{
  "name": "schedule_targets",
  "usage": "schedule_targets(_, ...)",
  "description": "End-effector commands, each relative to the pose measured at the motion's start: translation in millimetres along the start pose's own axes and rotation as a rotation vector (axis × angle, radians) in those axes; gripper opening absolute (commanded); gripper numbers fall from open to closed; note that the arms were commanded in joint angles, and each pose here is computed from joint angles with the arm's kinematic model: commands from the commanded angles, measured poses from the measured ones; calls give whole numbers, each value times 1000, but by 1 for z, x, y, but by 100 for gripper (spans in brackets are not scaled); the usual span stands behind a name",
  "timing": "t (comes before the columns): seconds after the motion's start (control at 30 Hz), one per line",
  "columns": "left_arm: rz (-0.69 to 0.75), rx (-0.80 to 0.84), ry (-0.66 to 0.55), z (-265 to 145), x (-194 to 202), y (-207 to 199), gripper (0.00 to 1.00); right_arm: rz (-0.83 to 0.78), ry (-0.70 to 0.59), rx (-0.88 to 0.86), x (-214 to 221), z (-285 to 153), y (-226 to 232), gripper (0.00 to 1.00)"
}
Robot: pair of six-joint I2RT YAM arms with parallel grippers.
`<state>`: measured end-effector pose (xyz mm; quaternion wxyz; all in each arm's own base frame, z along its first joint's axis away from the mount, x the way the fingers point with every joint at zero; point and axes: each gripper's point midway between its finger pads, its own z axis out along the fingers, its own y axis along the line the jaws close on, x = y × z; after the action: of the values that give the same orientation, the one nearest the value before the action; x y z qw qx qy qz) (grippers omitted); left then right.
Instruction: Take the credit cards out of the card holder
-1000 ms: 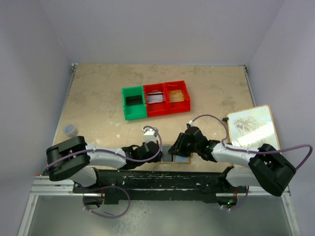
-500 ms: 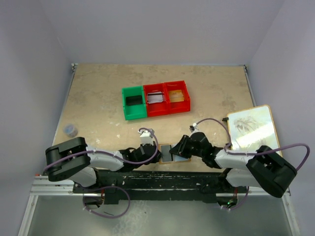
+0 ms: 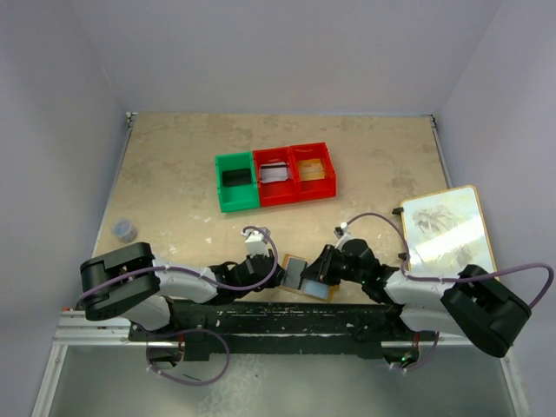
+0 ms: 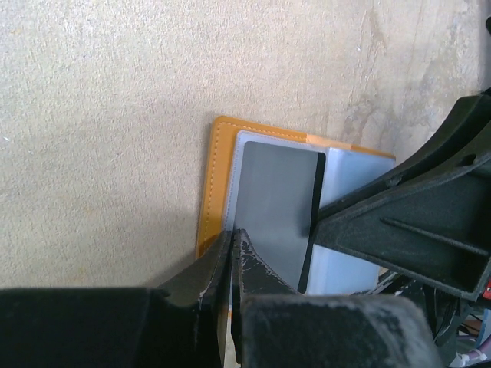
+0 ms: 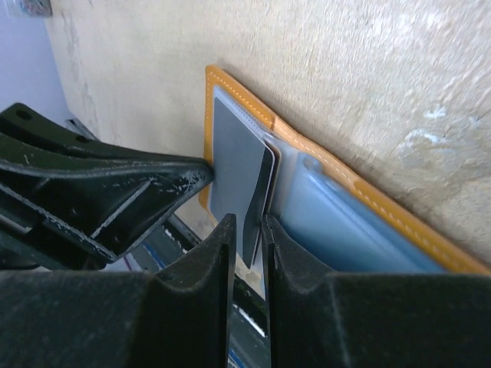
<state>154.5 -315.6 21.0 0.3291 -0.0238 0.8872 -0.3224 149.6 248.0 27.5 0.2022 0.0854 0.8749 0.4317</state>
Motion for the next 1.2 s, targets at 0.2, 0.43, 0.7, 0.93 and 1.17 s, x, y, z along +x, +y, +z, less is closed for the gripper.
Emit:
schedule_targets(0.2, 33, -26, 91, -3, 25, 14, 0, 207, -34, 90, -5, 7, -4, 22)
schedule_targets(0.43, 34, -22, 92, -3, 25, 14, 0, 215, -62, 220, -12, 8, -16, 25)
schedule_targets(0.7, 28, -25, 92, -3, 26, 15, 0, 167, -62, 293, -13, 8, -24, 28)
schedule_targets(0.93, 29, -15, 106, -1, 29, 13, 0, 142, -12, -19, -6, 20, 20, 22)
schedule_targets(1.17, 24, -15, 98, -3, 27, 13, 0, 87, -32, -182, -13, 6, 56, 16)
